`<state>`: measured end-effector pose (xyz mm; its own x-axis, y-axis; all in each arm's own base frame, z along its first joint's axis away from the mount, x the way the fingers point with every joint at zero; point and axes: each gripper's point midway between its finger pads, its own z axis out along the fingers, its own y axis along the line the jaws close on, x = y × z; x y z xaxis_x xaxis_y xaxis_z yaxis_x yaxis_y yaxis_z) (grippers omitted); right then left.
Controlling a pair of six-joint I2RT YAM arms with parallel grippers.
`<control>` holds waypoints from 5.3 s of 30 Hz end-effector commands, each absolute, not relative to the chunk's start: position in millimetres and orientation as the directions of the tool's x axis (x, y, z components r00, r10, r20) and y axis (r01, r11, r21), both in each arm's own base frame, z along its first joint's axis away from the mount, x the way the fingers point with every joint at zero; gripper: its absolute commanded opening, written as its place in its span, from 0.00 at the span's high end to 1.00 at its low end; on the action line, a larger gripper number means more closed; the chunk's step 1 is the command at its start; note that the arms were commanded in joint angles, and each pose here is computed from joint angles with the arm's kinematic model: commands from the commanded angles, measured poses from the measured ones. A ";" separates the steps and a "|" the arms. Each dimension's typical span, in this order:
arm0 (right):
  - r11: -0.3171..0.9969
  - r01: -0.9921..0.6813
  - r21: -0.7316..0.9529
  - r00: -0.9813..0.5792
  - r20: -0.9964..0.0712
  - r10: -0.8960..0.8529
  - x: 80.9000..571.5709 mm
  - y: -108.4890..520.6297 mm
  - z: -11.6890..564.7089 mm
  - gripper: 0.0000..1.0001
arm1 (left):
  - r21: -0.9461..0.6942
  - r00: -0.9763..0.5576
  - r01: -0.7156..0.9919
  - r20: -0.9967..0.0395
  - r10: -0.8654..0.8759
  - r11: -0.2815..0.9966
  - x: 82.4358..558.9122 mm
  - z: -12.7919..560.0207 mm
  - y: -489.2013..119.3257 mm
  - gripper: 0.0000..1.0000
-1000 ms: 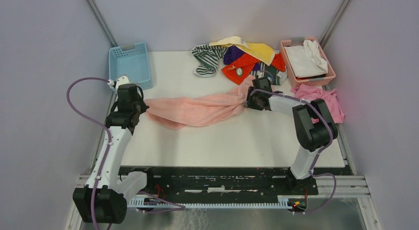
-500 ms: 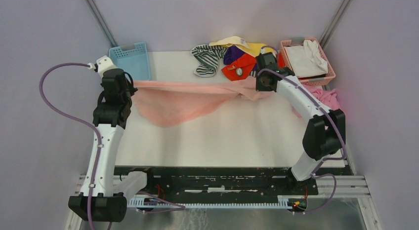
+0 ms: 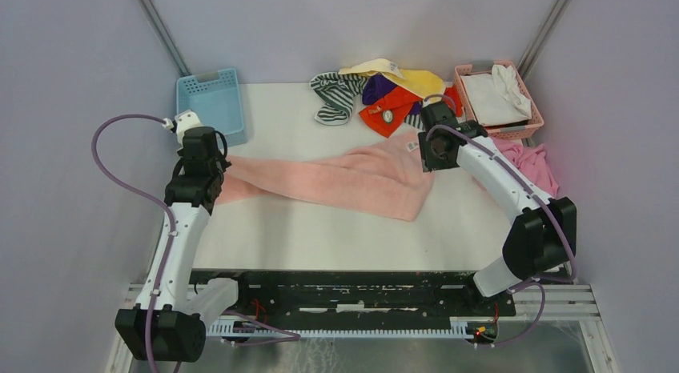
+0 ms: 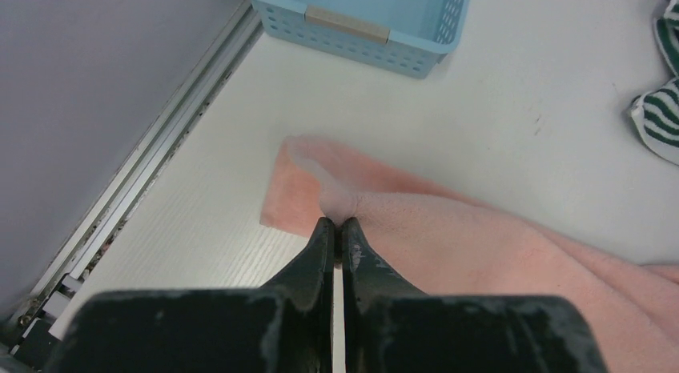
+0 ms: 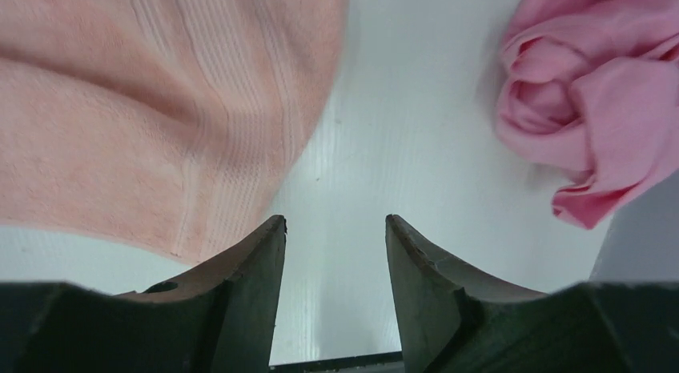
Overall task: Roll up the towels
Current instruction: Flatten out the towel at the center of the board.
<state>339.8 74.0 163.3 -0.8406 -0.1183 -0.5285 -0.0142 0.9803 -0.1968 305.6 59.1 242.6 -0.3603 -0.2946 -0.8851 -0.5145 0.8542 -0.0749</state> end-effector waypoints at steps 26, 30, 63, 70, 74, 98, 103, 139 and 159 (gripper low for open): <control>0.899 0.073 -0.431 -0.861 -0.483 -0.162 344.8 57.5 130.2 1.00 | 0.024 -0.358 -0.567 -0.907 -0.220 0.824 302.4 244.6 79.6 0.97; 0.807 0.152 -0.571 -0.798 -0.553 -0.241 348.7 34.9 217.5 0.91 | 0.035 -0.356 -0.584 -0.909 -0.217 0.811 300.6 247.6 84.1 0.97; 0.988 0.118 -0.098 -0.893 -0.445 0.063 342.3 72.6 41.6 0.50 | 0.026 -0.369 -0.560 -0.903 -0.221 0.828 302.5 241.5 79.2 0.97; 0.992 0.094 -0.084 -0.922 -0.383 0.054 337.9 79.3 15.2 0.55 | 0.034 -0.379 -0.559 -0.899 -0.220 0.828 303.5 238.0 79.3 0.97; 0.991 0.104 -0.086 -0.942 -0.327 0.070 327.1 77.4 -2.7 0.56 | 0.037 -0.383 -0.560 -0.897 -0.219 0.828 304.0 236.8 79.5 0.97; 0.962 0.258 -0.090 -0.920 -0.328 0.216 323.1 29.8 8.3 0.99 | 0.034 -0.376 -0.567 -0.900 -0.221 0.823 307.3 238.9 80.6 0.97; 0.956 0.284 -0.078 -0.834 -0.512 0.206 354.8 21.8 101.7 1.00 | -0.005 -0.316 -0.592 -0.918 -0.238 0.806 319.2 277.7 86.4 0.97; 0.934 0.358 -0.019 -0.570 -0.797 0.202 335.4 -6.3 262.5 1.00 | -0.098 -0.319 -0.535 -0.896 -0.308 0.839 303.9 277.0 67.4 0.97; 0.945 0.325 -0.029 -0.724 -0.650 0.229 505.5 -21.7 132.6 1.00 | -0.083 -0.543 -0.549 -0.721 -0.430 0.832 469.1 142.6 86.0 0.97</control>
<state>486.8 -10.3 102.1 -0.7801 0.2122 -0.5885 0.3166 0.9453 -0.0788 443.1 89.6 117.0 -0.6199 -0.4133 -0.6670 -0.5582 0.8297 0.0046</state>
